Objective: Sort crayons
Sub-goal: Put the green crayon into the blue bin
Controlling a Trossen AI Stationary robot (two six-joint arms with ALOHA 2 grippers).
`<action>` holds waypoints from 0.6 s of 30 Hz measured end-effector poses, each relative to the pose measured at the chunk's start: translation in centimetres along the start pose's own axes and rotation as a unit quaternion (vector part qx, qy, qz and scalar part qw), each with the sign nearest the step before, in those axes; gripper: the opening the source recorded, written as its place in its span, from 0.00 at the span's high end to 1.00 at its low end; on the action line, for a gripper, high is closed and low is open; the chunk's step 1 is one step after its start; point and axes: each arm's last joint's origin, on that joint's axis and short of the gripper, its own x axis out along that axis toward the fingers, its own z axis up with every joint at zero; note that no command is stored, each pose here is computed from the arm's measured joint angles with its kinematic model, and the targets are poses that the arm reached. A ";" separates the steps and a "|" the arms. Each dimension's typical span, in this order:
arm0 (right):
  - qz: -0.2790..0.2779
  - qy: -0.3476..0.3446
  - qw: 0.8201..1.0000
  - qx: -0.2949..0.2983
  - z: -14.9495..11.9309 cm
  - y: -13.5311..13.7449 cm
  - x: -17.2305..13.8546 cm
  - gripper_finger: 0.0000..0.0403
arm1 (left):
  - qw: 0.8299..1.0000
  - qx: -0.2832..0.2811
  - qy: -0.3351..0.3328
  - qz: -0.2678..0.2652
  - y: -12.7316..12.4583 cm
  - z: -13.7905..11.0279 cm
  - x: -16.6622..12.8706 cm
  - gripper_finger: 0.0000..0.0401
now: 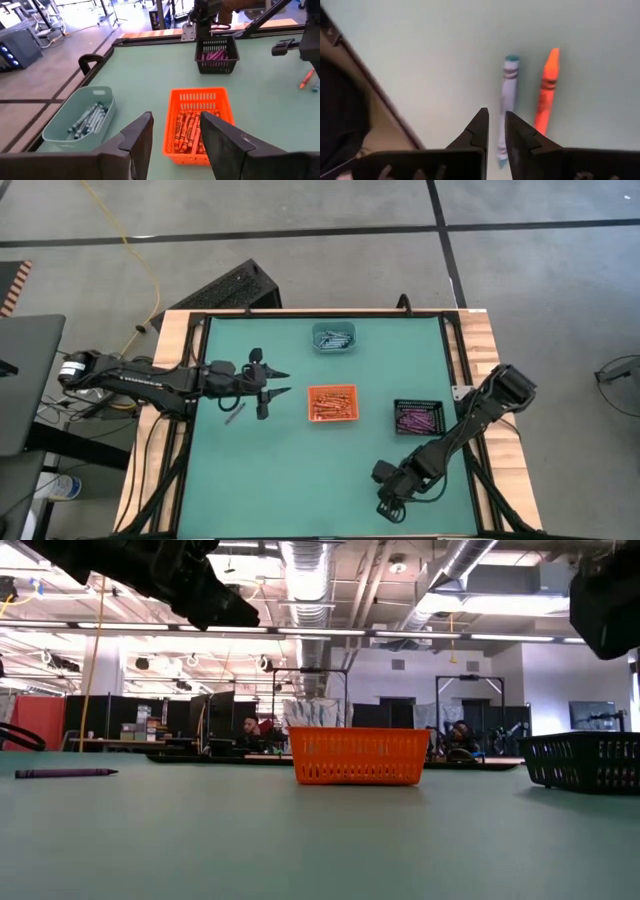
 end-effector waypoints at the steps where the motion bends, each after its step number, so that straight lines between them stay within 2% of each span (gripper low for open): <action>1: -0.004 -0.005 1.000 -0.001 -0.1 0.0 0.1 0.86 | 1.000 0.002 0.000 0.000 0.0 0.0 0.0 0.61; 13: -0.062 -0.017 0.998 -0.023 -0.3 -0.8 4.0 0.86 | 1.000 0.008 0.007 0.006 0.0 -0.1 0.0 0.61; 18: -0.071 -0.031 0.995 -0.067 -0.2 -0.2 3.6 0.93 | 1.000 0.009 0.012 0.006 0.0 -0.2 0.0 0.61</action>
